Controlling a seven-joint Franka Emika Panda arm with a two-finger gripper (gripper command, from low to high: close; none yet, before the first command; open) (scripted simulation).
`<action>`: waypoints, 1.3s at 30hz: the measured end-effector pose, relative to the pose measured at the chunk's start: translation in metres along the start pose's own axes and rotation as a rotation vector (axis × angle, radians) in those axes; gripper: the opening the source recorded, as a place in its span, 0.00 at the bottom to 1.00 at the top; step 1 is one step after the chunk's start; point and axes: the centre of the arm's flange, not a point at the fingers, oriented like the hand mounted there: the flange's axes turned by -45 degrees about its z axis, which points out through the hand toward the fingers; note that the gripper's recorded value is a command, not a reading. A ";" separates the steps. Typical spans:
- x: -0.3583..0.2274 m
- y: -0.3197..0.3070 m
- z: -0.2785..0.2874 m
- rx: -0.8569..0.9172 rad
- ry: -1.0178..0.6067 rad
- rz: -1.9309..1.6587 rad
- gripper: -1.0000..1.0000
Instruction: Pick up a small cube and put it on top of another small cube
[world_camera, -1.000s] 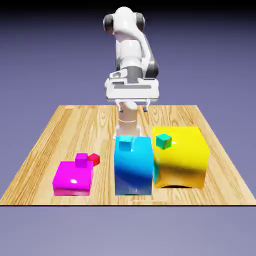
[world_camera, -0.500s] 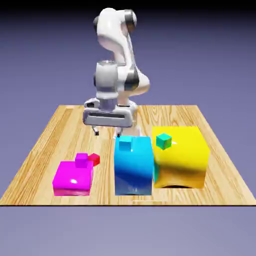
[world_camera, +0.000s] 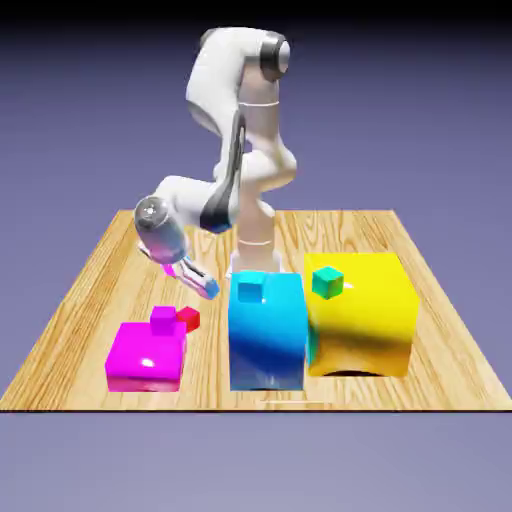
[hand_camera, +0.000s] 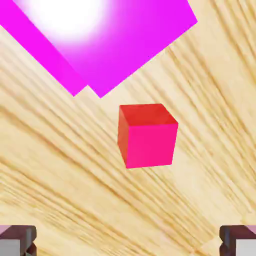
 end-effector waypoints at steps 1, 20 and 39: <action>0.001 0.005 0.008 0.014 -0.040 0.042 0.50; 0.010 0.073 0.097 0.526 -0.454 0.701 0.50; 0.034 0.116 0.148 1.136 -0.348 1.010 0.50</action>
